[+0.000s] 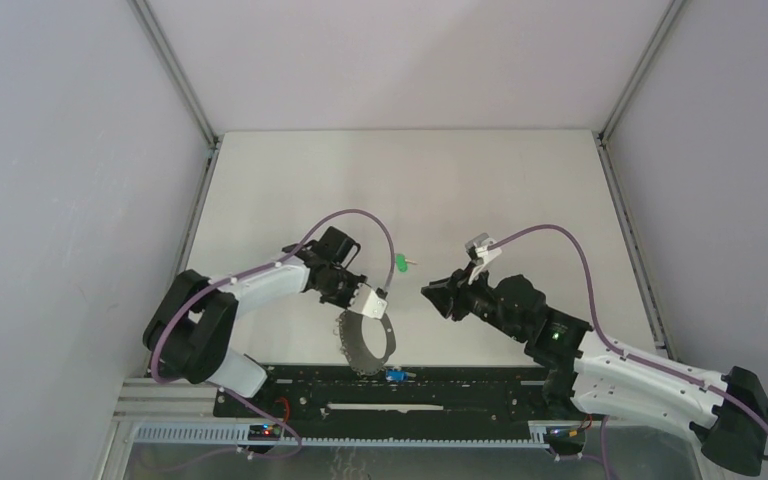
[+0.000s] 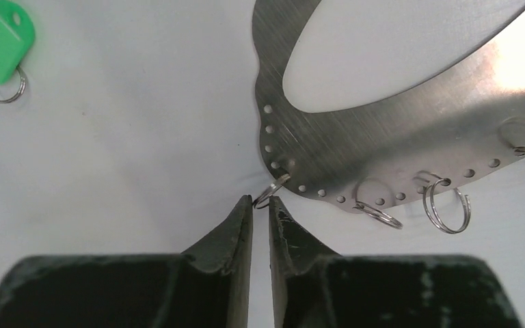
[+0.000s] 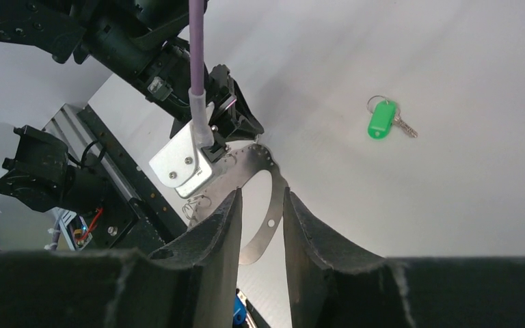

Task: Put the keys on the keyring

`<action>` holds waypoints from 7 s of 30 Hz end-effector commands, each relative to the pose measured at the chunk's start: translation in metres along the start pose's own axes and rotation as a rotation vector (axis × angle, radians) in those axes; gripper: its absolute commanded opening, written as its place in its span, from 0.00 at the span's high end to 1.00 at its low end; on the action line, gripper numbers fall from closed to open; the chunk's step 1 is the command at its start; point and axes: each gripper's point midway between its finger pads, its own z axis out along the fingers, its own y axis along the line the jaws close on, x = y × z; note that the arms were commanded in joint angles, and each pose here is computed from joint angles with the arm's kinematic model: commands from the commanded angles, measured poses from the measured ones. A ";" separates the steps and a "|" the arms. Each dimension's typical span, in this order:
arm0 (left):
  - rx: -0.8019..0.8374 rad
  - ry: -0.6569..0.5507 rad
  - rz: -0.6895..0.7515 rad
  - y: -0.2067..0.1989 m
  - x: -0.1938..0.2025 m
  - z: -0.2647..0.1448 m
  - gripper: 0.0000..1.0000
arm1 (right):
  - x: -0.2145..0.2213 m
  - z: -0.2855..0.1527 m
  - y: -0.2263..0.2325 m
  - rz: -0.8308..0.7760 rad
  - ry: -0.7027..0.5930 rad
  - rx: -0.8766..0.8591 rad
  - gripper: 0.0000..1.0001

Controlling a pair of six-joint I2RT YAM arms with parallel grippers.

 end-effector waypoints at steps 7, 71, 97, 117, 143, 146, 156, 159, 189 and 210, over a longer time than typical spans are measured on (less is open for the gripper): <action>0.002 0.019 0.137 -0.007 -0.003 0.000 1.00 | -0.018 -0.004 0.002 0.066 -0.054 -0.033 0.69; -1.145 -0.325 1.859 -0.019 -0.244 -0.272 1.00 | -0.094 -0.020 0.146 0.225 0.209 -0.827 0.49; -1.183 -0.265 1.875 -0.008 -0.246 -0.280 1.00 | -0.082 -0.008 0.159 0.328 0.277 -0.842 0.79; -0.949 -0.258 1.292 0.015 -0.203 -0.278 0.41 | -0.092 -0.008 0.120 0.161 0.164 -0.592 1.00; -0.115 -0.862 -0.261 -0.002 -0.238 -0.268 0.53 | -0.093 -0.015 0.122 -0.494 0.175 -0.337 1.00; -0.094 -0.874 -0.289 -0.004 -0.238 -0.263 0.54 | -0.096 -0.015 0.129 -0.512 0.168 -0.349 1.00; -0.090 -0.792 -0.294 -0.005 -0.225 -0.234 0.53 | -0.099 -0.013 0.147 -0.537 0.165 -0.393 1.00; -0.103 -0.784 -0.281 -0.003 -0.225 -0.231 0.55 | -0.099 -0.013 0.151 -0.543 0.165 -0.404 1.00; -0.121 -0.704 -0.204 -0.012 -0.225 -0.220 0.97 | -0.091 -0.009 0.161 -0.559 0.200 -0.424 1.00; -0.062 -0.945 -0.237 -0.028 -0.255 -0.251 1.00 | -0.151 -0.047 0.160 -0.353 -0.044 -0.471 0.36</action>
